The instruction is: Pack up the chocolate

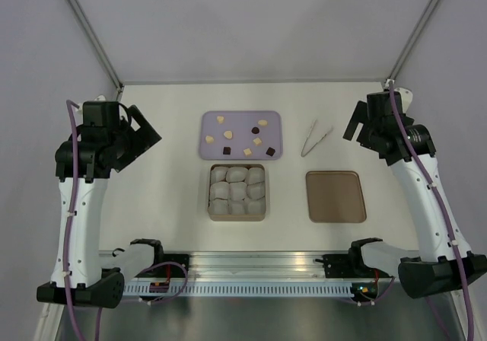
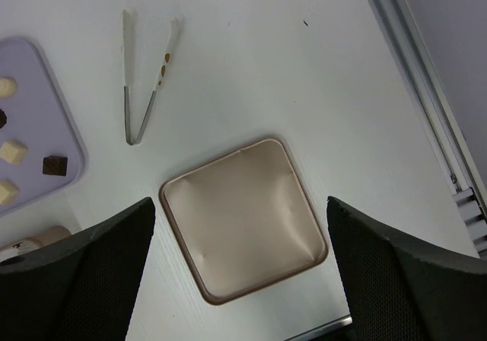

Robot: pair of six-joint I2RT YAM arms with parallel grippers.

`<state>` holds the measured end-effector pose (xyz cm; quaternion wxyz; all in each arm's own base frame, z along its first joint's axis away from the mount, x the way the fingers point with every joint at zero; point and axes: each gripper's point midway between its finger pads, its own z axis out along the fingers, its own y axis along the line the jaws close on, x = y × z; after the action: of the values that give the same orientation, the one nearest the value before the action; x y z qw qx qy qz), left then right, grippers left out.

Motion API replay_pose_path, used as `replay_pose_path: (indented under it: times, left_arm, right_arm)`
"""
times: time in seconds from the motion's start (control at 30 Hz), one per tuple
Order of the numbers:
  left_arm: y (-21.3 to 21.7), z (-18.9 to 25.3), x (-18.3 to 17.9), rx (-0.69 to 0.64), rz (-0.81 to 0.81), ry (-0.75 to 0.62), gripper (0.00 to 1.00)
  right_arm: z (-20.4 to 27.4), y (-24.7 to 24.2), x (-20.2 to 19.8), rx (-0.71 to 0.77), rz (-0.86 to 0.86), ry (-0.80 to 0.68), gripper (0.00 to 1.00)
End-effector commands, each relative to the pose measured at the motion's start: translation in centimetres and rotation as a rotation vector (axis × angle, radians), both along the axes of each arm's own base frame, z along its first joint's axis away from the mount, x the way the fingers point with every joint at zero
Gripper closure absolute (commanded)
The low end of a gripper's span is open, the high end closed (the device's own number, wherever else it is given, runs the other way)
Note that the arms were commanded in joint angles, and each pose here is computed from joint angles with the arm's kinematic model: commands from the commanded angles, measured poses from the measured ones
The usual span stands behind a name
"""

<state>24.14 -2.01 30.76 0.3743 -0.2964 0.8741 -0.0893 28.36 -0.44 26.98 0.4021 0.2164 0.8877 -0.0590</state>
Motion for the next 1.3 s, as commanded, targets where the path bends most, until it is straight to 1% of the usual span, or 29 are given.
replay_pose_path:
  times: [0.0, 0.03, 0.13, 0.2, 0.3, 0.37, 0.43, 0.47, 0.53, 0.63, 0.77, 0.83, 0.97, 1.17, 1.27]
  left_arm:
    - [0.1, 0.0, -0.4, 0.010, -0.006, 0.013, 0.00]
    - [0.2, -0.1, -0.4, 0.018, -0.008, 0.011, 0.00]
    - [0.8, -0.4, -0.1, 0.055, -0.008, 0.026, 0.00]
    - [0.8, -0.6, 0.2, 0.068, -0.023, 0.036, 0.01]
    - [1.0, -1.2, 0.9, 0.079, -0.010, 0.063, 0.00]
    - [1.2, -1.4, 1.3, 0.081, 0.006, 0.063, 0.00]
    - [1.2, -1.3, 1.6, 0.076, 0.013, 0.054, 0.00]
    - [1.0, -0.9, 1.9, 0.073, 0.002, 0.027, 0.00]
    - [0.4, -0.6, 2.0, 0.056, -0.037, 0.010, 0.00]
    - [0.1, -0.5, 1.8, 0.058, -0.072, 0.005, 0.00]
    - [-0.1, -0.2, 1.2, 0.059, -0.090, -0.018, 0.00]
    - [0.0, 0.1, 0.7, 0.062, -0.090, -0.037, 0.00]
    - [0.0, 0.0, -0.2, 0.067, -0.103, -0.050, 0.00]
    - [0.1, -1.5, -0.7, 0.089, -0.123, -0.019, 0.00]
    - [0.2, -2.1, -0.5, 0.090, -0.122, -0.008, 0.00]
  right_arm:
    - [1.3, 0.4, 1.6, -0.045, 0.084, -0.004, 0.02]
    - [0.4, 0.6, 2.4, -0.049, 0.085, 0.029, 0.02]
    - [0.4, 1.3, 4.4, -0.041, 0.117, 0.033, 0.02]
    - [1.2, 2.1, 6.4, -0.022, 0.137, -0.042, 0.02]
    - [0.8, 3.9, 8.7, 0.034, 0.205, -0.075, 0.02]
    - [-1.0, 5.1, 9.9, 0.083, 0.235, -0.039, 0.02]
    - [-2.9, 6.0, 11.0, 0.129, 0.223, -0.018, 0.02]
    - [-3.4, 6.3, 11.4, 0.148, 0.219, -0.023, 0.02]
    - [-5.9, 6.8, 11.7, 0.188, 0.193, 0.024, 0.02]
    - [-8.8, 7.3, 12.3, 0.226, 0.149, 0.053, 0.02]
    - [-11.9, 8.2, 13.0, 0.181, 0.129, 0.109, 0.02]
    - [-13.6, 8.9, 13.1, 0.132, 0.125, 0.145, 0.02]
    - [-16.6, 10.3, 13.8, 0.133, 0.088, 0.184, 0.02]
    - [-19.5, 10.7, 14.7, 0.115, 0.048, 0.226, 0.02]
    - [-20.0, 10.7, 15.2, 0.105, 0.043, 0.221, 0.02]
